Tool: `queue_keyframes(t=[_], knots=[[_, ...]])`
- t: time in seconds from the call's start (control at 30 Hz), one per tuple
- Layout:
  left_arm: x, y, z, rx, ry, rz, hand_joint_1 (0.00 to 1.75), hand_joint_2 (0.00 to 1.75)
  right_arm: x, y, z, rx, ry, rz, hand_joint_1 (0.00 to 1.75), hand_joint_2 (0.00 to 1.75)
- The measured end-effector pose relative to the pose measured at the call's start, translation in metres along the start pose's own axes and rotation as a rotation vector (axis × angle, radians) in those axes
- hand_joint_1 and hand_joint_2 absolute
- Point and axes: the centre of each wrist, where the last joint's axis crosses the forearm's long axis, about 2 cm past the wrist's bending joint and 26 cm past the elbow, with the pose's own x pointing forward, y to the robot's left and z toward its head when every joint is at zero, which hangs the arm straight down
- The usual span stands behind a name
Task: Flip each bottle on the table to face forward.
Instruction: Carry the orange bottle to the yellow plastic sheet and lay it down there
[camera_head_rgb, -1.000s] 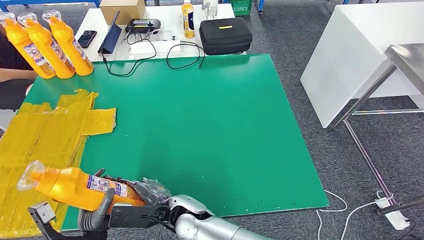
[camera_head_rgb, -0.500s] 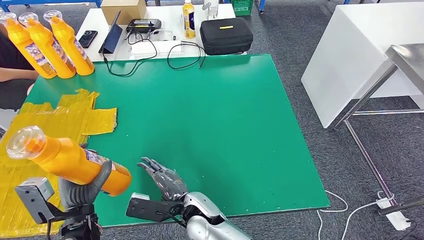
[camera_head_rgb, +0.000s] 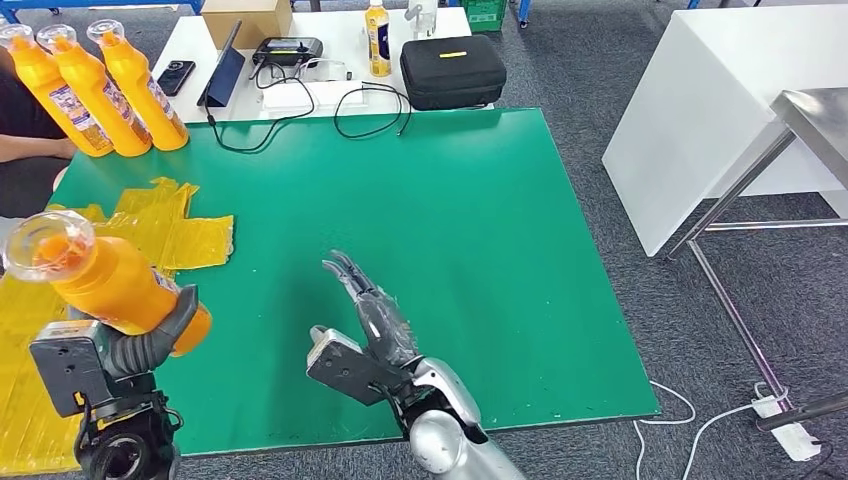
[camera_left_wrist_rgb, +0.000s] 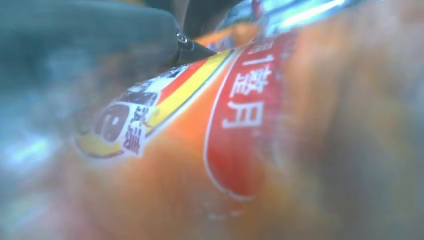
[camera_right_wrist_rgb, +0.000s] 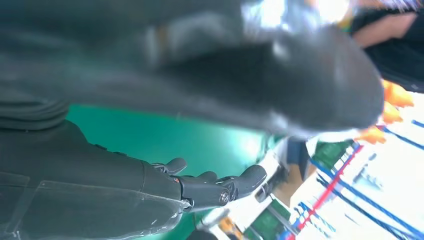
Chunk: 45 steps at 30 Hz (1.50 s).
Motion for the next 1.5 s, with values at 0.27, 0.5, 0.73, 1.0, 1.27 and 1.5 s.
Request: queue_keyframes(t=[0.27, 0.5, 0.73, 1.0, 1.27, 1.5], knots=[[-0.025, 0.018, -0.021, -0.028, -0.286, -0.997, 1.75, 1.75, -0.008, -0.032, 0.003, -0.083, -0.064, -0.041, 0.0, 0.0], [-0.081, 0.037, -0.041, 0.01, -0.021, -1.321, 1.75, 1.75, -0.024, -0.055, 0.006, -0.086, -0.09, -0.059, 0.0, 0.0], [-0.126, 0.087, -0.037, -0.252, -0.153, -1.521, 1.75, 1.75, -0.03, -0.06, 0.01, -0.069, -0.091, -0.038, 0.0, 0.0], [-0.143, 0.112, -0.034, -0.32, -0.121, -1.604, 1.75, 1.75, -0.033, -0.063, 0.011, -0.065, -0.089, -0.027, 0.0, 0.0], [-0.148, 0.119, -0.032, -0.337, -0.108, -1.623, 1.75, 1.75, -0.034, -0.064, 0.012, -0.064, -0.089, -0.024, 0.0, 0.0], [-0.149, 0.12, -0.031, -0.343, -0.103, -1.629, 1.75, 1.75, -0.034, -0.064, 0.012, -0.064, -0.089, -0.023, 0.0, 0.0]])
